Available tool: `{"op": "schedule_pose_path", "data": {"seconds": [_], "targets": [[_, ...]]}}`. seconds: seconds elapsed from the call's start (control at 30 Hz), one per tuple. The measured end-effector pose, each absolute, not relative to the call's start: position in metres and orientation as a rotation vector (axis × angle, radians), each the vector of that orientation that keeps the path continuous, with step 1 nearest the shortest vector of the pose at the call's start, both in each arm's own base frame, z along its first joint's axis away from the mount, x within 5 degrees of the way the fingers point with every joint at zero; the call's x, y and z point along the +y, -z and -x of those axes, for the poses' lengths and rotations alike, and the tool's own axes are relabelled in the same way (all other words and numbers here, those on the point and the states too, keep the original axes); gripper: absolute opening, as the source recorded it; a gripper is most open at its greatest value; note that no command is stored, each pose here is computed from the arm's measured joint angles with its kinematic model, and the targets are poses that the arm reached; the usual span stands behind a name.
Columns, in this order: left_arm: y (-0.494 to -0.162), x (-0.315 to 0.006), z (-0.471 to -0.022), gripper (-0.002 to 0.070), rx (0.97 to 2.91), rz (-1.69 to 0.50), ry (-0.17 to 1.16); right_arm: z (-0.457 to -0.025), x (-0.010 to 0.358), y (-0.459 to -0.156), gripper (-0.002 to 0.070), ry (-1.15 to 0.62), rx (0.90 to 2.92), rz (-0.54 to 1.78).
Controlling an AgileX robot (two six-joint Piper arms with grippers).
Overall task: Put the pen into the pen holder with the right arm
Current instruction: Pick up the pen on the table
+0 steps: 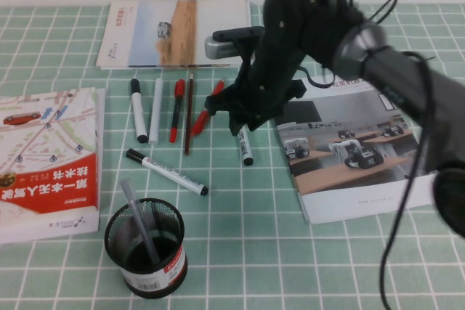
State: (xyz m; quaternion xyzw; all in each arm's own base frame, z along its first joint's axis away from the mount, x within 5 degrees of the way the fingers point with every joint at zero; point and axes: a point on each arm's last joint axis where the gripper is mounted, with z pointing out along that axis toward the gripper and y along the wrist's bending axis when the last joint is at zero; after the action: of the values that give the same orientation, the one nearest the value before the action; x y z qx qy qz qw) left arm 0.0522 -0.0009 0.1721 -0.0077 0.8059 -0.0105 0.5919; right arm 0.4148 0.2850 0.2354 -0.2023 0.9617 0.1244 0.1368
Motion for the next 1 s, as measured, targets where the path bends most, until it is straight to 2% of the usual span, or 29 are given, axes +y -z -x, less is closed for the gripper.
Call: {"op": "schedule_pose_path", "data": {"seconds": [0.13,0.4,0.57,0.67,0.8,1.0], "targets": [[-0.172,-0.001,-0.052,-0.0004,1.875,0.018,0.024,-0.43,0.291,-0.223,0.0247,-0.322,2.768,0.561],[-0.172,-0.001,-0.052,-0.0004,1.875,0.018,0.024,-0.445,0.295,-0.193,0.0254,-0.245,2.767,0.541],[-0.172,-0.001,-0.052,-0.0004,1.875,0.018,0.024,-0.447,0.296,-0.186,0.0251,-0.235,2.768,0.539],[-0.172,-0.001,-0.052,-0.0004,1.875,0.018,0.024,-0.447,0.295,-0.186,0.0223,-0.228,2.77,0.54],[-0.172,-0.001,-0.052,-0.0004,1.875,0.018,0.024,-0.447,0.294,-0.186,0.0109,-0.213,2.771,0.543],[-0.172,-0.001,-0.052,-0.0004,1.875,0.018,0.024,-0.447,0.295,-0.188,0.0113,-0.211,2.765,0.557]]}}
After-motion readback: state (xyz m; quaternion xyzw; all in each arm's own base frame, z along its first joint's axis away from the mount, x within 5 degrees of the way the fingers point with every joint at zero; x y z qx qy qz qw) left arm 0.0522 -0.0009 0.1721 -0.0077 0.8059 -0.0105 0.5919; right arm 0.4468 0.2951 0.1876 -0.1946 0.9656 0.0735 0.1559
